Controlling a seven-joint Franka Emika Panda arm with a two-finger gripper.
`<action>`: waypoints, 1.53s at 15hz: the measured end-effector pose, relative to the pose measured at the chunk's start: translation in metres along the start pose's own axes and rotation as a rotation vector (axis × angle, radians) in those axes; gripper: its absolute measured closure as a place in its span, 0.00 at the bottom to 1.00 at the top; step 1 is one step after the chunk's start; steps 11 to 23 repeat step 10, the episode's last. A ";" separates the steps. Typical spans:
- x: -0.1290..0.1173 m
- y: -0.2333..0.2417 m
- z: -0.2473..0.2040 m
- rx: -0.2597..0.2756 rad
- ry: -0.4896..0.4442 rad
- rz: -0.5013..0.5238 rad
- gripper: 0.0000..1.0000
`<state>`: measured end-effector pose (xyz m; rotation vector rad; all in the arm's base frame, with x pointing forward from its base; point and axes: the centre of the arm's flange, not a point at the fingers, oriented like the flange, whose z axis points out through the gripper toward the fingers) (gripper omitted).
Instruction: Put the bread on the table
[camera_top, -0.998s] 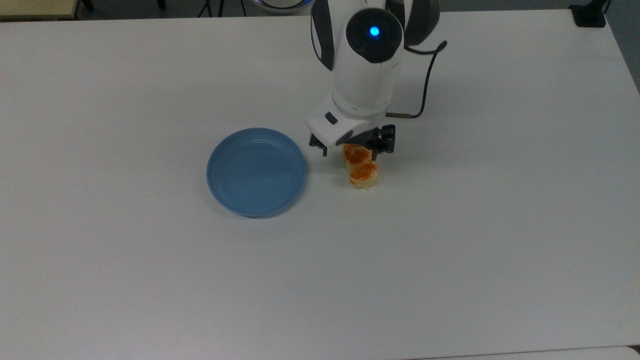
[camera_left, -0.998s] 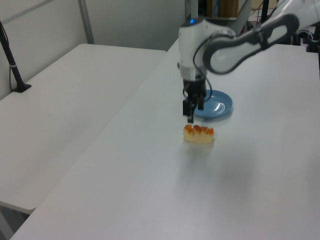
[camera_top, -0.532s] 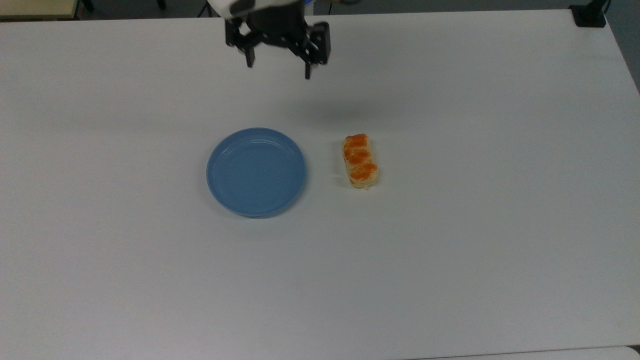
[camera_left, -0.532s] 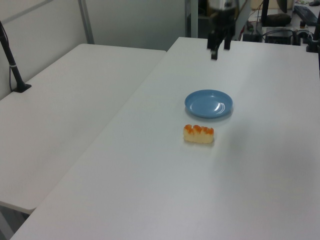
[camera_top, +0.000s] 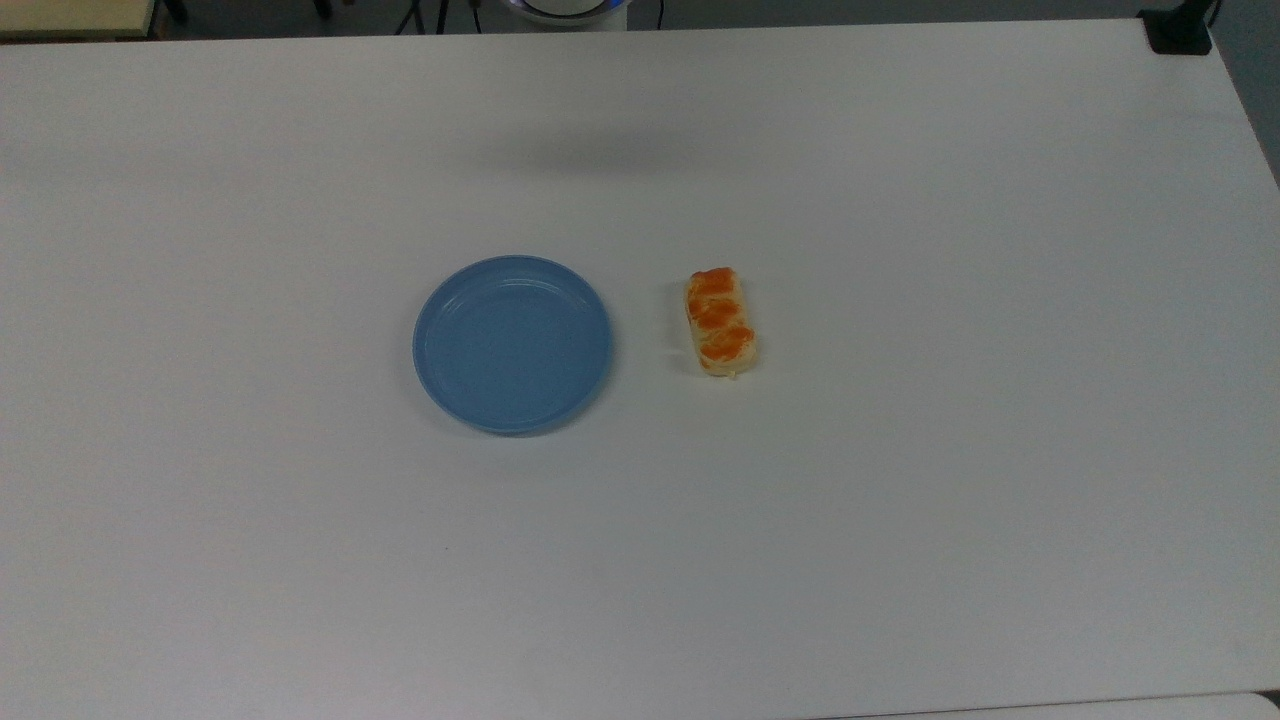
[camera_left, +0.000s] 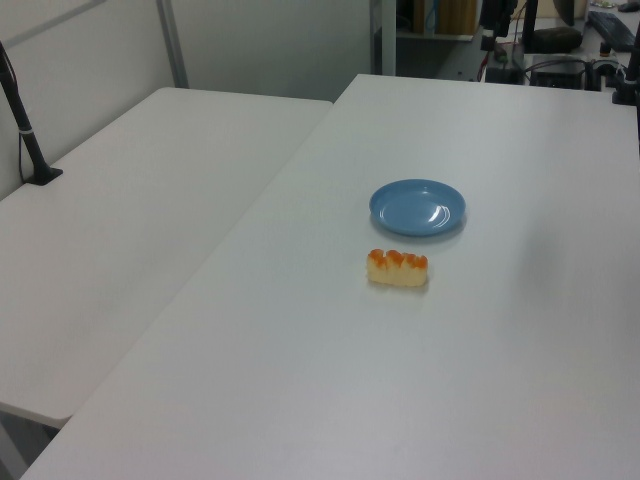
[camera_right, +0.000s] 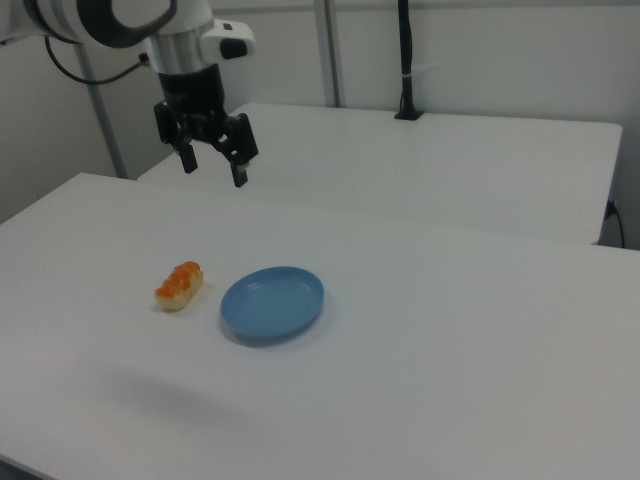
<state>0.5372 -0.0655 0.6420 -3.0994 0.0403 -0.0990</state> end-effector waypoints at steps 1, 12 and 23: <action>-0.001 0.006 0.001 0.000 -0.003 -0.020 0.00; 0.008 0.007 0.007 -0.006 0.038 -0.025 0.00; 0.008 0.007 0.007 -0.006 0.038 -0.025 0.00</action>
